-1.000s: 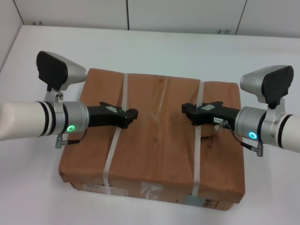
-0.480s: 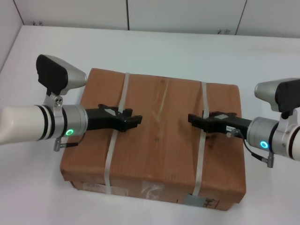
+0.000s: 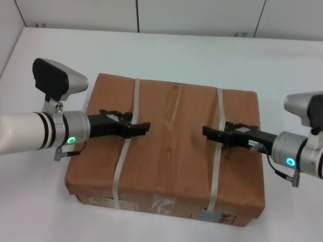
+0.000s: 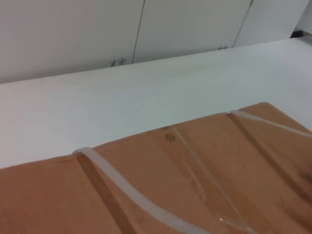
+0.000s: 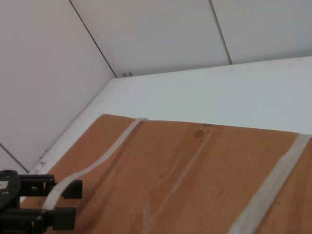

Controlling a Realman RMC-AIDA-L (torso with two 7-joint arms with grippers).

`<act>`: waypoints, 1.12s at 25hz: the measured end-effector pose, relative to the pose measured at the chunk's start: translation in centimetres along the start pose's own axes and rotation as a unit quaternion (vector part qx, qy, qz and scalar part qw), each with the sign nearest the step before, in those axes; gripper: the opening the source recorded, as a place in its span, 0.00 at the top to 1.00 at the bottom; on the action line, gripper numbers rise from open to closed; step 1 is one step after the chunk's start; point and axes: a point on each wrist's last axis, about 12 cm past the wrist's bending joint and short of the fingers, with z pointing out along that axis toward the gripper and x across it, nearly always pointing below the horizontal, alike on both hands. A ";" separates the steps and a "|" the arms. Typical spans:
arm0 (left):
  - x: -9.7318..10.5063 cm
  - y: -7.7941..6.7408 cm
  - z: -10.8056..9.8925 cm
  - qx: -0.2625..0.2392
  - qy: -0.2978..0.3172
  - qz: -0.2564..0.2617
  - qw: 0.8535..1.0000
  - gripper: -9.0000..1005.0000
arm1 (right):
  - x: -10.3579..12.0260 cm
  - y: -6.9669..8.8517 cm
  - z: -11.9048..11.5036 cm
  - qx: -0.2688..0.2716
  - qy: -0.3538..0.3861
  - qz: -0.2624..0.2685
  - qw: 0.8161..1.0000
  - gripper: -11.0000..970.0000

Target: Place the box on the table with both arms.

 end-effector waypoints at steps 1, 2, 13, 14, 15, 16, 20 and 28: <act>-0.1 0.0 -0.1 0.002 -0.003 -0.001 1.000 0.28 | 0.2 -0.2 -0.4 -0.002 -0.007 0.005 1.000 0.13; -0.1 0.0 -0.2 0.003 -0.007 -0.004 1.000 0.28 | 0.3 -0.5 -0.8 -0.003 -0.014 0.009 1.000 0.13; -1.3 -0.3 -5.0 0.087 -0.159 0.011 0.983 0.28 | 0.3 -1.9 -7.3 -0.073 -0.167 -0.028 0.983 0.12; -1.4 -0.5 -5.8 0.108 -0.180 0.025 0.977 0.28 | 0.0 -1.7 -7.9 -0.088 -0.181 -0.051 0.978 0.12; -1.5 -0.7 -6.6 0.130 -0.196 0.039 0.971 0.28 | -0.4 -1.5 -8.5 -0.108 -0.188 -0.079 0.973 0.12; -1.5 -0.8 -7.3 0.150 -0.207 0.051 0.965 0.28 | -0.7 -1.3 -9.0 -0.129 -0.190 -0.104 0.968 0.12; -1.8 -1.9 -9.7 0.247 -0.229 0.109 0.935 0.29 | -2.2 0.0 -10.2 -0.221 -0.156 -0.193 0.943 0.12; -1.3 -2.7 -10.5 0.294 -0.222 0.130 0.921 0.29 | -3.7 1.5 -10.7 -0.295 -0.159 -0.231 0.914 0.12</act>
